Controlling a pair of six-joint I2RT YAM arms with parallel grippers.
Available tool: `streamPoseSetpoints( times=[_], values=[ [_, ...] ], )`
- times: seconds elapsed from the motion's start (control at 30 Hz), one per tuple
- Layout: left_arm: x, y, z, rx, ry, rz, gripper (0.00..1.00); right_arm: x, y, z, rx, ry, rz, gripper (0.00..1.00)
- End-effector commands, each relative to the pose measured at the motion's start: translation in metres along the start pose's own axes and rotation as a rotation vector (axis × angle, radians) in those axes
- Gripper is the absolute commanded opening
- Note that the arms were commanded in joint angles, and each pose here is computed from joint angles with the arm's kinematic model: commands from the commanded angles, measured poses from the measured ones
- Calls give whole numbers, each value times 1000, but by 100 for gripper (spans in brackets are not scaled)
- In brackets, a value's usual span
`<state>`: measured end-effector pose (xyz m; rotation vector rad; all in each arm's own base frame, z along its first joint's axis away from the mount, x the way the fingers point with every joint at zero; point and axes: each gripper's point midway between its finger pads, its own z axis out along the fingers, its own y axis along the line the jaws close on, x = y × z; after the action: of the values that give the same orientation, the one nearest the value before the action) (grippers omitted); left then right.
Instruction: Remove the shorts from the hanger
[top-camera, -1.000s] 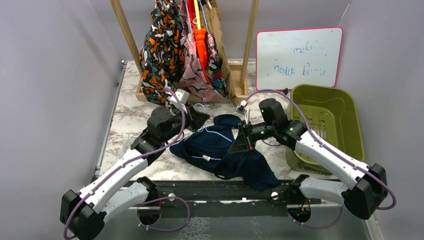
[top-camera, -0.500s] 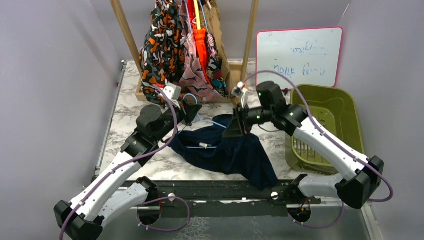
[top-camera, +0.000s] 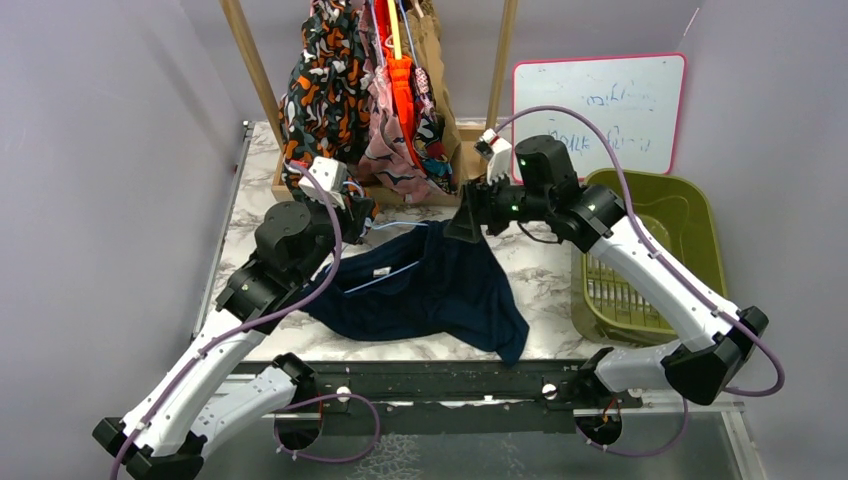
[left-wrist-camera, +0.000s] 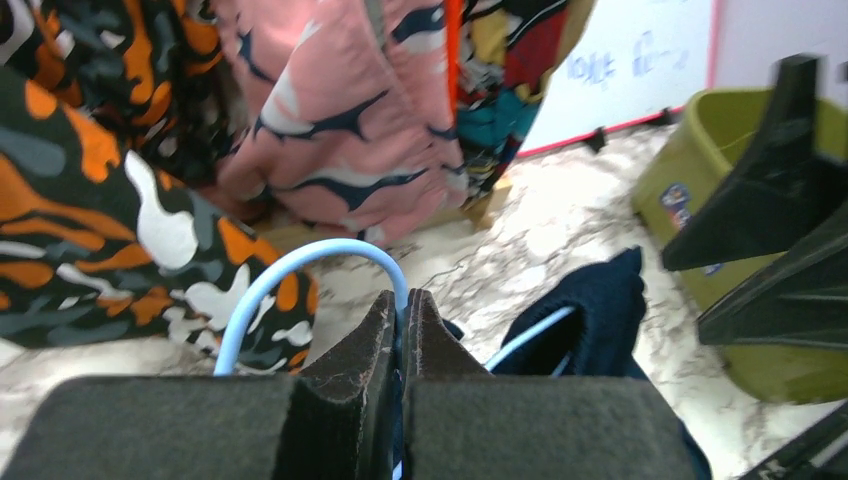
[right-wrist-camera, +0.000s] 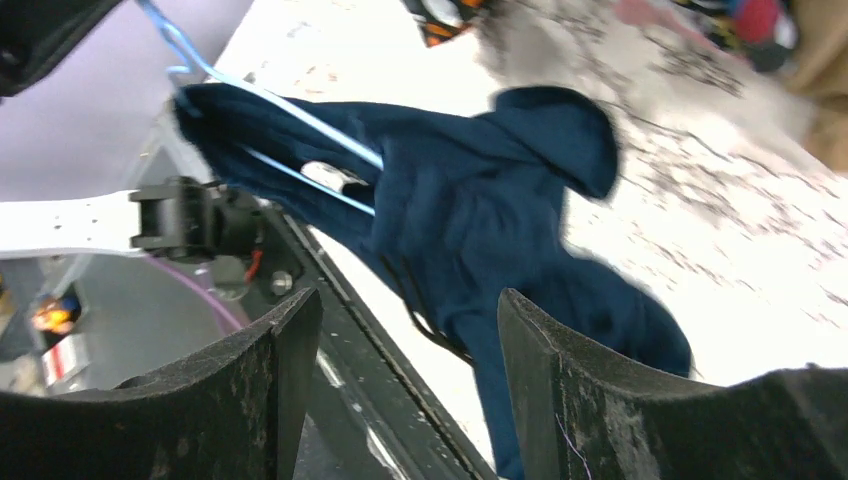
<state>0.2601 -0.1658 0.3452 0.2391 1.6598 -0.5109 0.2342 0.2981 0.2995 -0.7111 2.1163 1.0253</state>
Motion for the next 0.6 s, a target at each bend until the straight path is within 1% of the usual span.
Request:
streamPoseSetpoints(
  times=[0.0, 0.1, 0.17, 0.27, 0.4, 0.5, 0.57],
  values=[
    [10, 20, -4, -102, 45, 41, 0, 7, -37, -25, 273, 2, -22, 68],
    [17, 10, 1, -45, 74, 37, 0, 13, -31, -21, 249, 34, -31, 68],
    [21, -1, 4, 13, 97, 41, 0, 21, -25, -8, 232, 51, -23, 68],
    [28, -7, 6, 43, 117, 23, 0, 32, -19, 12, 237, 70, 16, 68],
    [33, -18, 4, 109, 138, 12, 0, 33, -15, 37, 254, 21, 50, 68],
    [34, -25, 1, 150, 144, 1, 0, 33, -29, 48, 325, -43, 108, 67],
    [35, -29, 0, 169, 150, 3, 0, 35, -34, 56, 336, -75, 153, 67]
  ],
)
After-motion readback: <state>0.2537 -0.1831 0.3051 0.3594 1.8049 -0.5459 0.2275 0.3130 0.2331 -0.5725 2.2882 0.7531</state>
